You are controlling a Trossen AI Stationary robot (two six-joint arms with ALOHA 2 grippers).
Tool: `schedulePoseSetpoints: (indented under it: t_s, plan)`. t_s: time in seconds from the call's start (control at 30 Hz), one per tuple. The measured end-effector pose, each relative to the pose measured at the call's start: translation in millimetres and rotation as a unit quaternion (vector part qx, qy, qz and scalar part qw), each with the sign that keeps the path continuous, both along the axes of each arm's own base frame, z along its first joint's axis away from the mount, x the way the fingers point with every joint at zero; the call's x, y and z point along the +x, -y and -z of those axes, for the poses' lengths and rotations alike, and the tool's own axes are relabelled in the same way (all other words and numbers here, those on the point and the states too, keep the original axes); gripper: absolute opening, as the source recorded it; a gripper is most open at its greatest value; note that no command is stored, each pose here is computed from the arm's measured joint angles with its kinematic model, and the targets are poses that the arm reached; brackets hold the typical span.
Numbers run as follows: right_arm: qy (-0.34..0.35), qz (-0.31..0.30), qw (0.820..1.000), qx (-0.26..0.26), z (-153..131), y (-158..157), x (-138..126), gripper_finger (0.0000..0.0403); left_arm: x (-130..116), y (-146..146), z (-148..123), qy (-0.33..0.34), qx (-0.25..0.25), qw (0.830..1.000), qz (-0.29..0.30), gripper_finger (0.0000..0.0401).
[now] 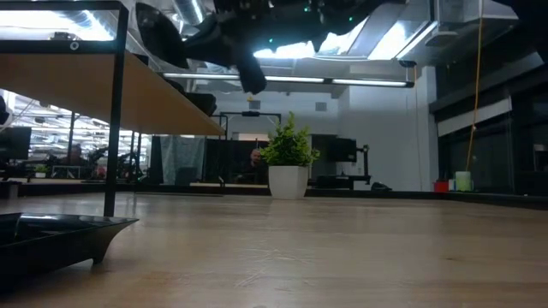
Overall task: Pick & Place Mini shaped plates
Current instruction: Stack the black leaf shape bowl on top of the black leaf shape bowl on the shelf
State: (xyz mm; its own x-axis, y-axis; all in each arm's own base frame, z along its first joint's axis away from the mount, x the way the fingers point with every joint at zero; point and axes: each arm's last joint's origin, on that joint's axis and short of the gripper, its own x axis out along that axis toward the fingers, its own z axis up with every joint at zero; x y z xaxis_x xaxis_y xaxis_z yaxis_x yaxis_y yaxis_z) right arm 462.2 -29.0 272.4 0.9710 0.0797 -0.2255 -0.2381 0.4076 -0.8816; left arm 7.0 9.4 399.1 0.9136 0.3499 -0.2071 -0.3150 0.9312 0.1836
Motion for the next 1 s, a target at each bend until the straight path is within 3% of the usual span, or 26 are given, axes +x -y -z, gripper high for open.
schedulePoseSetpoints:
  t_s: [0.57,1.0]
  plan:
    - [-0.015,0.016,0.999,0.033,20,10,8,0.0053,0,0,0,0.0,0.0,1.0,0.0,0.0004]
    - [-0.012,0.021,0.999,0.042,19,12,8,0.0119,0,0,0,0.0,0.0,1.0,0.0,0.0004]
